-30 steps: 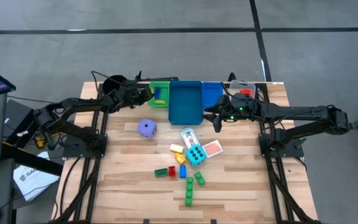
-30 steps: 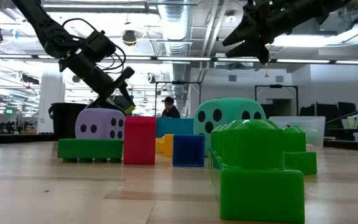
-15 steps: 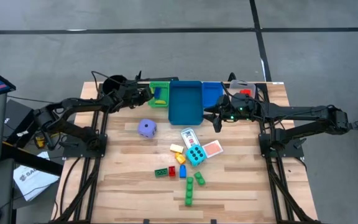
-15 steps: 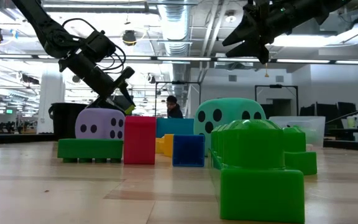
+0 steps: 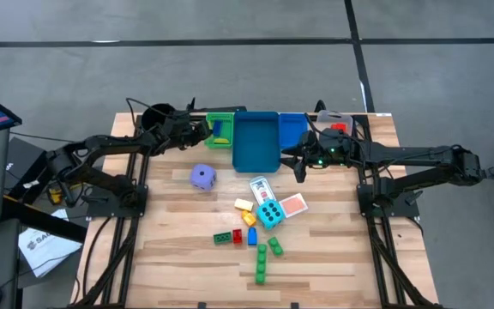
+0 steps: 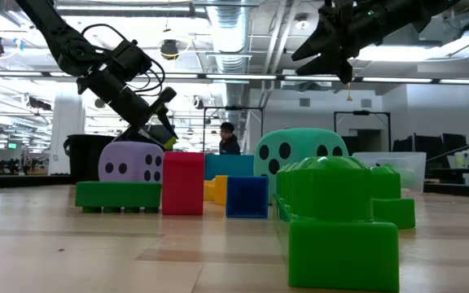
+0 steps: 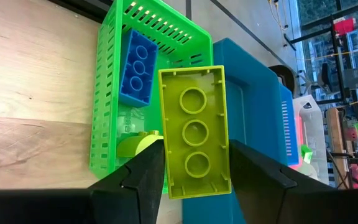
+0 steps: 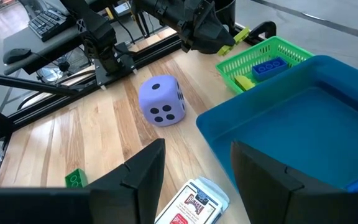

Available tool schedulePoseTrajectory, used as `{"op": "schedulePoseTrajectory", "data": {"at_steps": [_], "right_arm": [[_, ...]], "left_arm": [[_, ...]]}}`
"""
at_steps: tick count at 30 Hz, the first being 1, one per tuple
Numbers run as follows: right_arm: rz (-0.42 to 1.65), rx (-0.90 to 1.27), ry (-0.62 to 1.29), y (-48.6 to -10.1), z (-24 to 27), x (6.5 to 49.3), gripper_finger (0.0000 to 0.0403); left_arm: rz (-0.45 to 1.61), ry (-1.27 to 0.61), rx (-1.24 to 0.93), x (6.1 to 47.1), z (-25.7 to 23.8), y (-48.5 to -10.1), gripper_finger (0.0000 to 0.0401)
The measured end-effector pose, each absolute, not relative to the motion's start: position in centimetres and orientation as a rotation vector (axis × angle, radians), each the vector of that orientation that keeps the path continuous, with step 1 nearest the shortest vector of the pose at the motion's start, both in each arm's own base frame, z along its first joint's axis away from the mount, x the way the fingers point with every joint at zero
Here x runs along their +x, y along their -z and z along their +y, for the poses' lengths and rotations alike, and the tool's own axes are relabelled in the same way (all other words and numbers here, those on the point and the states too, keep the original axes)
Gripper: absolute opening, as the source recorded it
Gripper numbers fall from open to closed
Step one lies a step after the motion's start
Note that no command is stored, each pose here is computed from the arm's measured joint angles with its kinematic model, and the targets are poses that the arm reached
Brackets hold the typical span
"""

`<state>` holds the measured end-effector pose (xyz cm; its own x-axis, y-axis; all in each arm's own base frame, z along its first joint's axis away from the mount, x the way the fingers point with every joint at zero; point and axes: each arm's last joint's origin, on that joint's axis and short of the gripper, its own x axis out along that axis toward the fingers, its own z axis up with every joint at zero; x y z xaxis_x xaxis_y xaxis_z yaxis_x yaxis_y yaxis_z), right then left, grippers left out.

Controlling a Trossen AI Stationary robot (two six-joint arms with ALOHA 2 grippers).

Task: Pick & Place Toys
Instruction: Put the small light green game piece into the green bin, then put the small yellow game piece into the green bin

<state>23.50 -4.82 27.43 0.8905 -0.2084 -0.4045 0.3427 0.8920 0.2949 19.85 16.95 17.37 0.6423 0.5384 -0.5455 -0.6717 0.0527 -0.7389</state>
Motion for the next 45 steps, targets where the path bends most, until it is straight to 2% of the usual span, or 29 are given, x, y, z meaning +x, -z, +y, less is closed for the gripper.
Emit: {"op": "schedulePoseTrajectory", "data": {"at_steps": [31,36,45], "right_arm": [[0.373,0.37,0.295,-27.4,-4.8,23.5,0.0179],[0.373,0.369,0.299,-27.4,-4.8,23.5,0.0179],[0.37,0.379,0.306,-27.4,-4.8,23.5,0.0179]], "left_arm": [[0.183,-0.87,-1.208,20.0,16.7,-17.3,0.0166],[0.223,-0.723,-1.227,20.4,16.3,-17.5,0.0166],[0.251,-0.294,-1.113,23.2,13.3,-19.1,0.0166]]}}
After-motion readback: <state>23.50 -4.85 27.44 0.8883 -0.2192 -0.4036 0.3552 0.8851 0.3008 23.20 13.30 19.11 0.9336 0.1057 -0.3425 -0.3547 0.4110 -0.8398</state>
